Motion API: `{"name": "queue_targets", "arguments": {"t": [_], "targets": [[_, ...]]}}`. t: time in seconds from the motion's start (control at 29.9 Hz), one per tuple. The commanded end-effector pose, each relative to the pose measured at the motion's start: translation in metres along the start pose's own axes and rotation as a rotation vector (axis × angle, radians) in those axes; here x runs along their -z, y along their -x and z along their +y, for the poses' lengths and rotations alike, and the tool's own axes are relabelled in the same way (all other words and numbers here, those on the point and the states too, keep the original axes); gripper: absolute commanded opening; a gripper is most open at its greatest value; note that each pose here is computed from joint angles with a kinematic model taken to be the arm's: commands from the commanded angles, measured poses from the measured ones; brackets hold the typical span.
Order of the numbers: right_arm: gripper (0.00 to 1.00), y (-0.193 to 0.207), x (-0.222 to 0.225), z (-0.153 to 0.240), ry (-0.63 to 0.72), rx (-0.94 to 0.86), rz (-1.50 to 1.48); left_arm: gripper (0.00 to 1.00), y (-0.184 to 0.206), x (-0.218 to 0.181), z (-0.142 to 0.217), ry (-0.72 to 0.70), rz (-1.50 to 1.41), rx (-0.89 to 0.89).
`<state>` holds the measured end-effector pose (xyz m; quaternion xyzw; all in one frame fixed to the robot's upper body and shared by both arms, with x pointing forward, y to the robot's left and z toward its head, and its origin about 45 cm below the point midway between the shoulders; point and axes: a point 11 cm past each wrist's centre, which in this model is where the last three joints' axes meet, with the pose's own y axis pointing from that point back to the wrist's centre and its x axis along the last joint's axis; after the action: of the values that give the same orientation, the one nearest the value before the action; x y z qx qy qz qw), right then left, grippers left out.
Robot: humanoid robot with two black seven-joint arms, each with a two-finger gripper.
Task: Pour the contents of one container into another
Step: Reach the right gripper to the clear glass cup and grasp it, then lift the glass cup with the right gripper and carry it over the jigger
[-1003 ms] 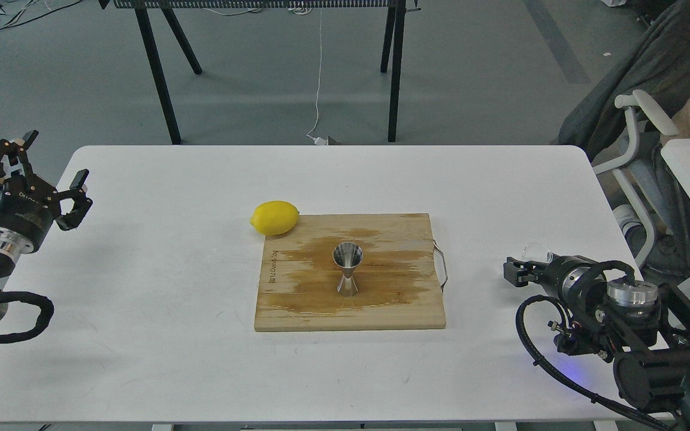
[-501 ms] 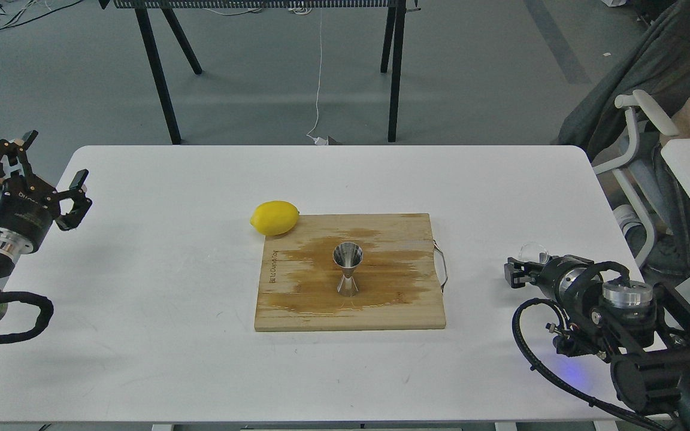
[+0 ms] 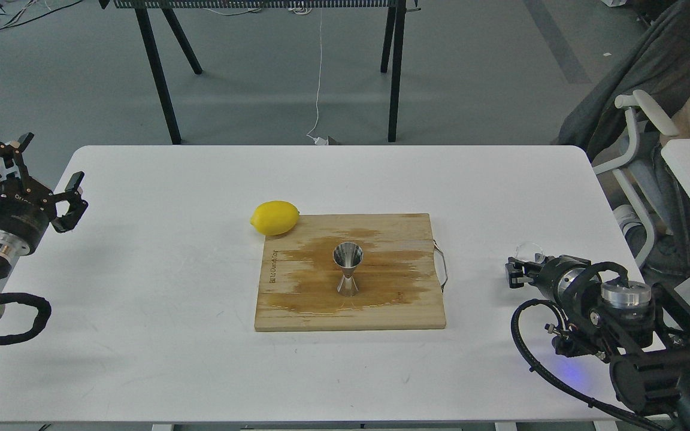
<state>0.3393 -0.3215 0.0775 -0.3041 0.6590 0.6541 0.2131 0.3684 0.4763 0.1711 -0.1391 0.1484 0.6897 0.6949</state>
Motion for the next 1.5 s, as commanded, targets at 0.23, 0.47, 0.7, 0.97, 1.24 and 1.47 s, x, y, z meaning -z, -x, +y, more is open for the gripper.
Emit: {"name": "queue_targets", "arguments": {"t": [0.23,0.47,0.7,0.97,1.24,1.47], "targets": [[0.41,0.035,-0.022,0.017,0.05,0.116,0.053,0.97,-0.001,0.004,0.001,-0.006,0.001,-0.007],[0.38,0.092,-0.049,0.056,0.044,0.331,0.24,0.97,0.001,0.006,0.0,-0.007,0.007,-0.006],[0.38,0.133,-0.09,0.086,0.029,0.501,0.477,0.97,0.001,0.006,0.0,-0.007,0.007,-0.006],[0.37,0.145,-0.161,0.103,0.053,0.633,0.829,0.97,0.0,0.006,0.0,-0.007,0.006,-0.007],[0.37,0.13,-0.205,0.108,0.049,0.703,1.083,0.97,-0.005,0.007,0.002,-0.008,0.0,-0.022],[0.36,0.114,-0.219,0.106,0.043,0.718,1.208,0.97,-0.005,0.007,0.002,-0.01,0.0,-0.023]]}}
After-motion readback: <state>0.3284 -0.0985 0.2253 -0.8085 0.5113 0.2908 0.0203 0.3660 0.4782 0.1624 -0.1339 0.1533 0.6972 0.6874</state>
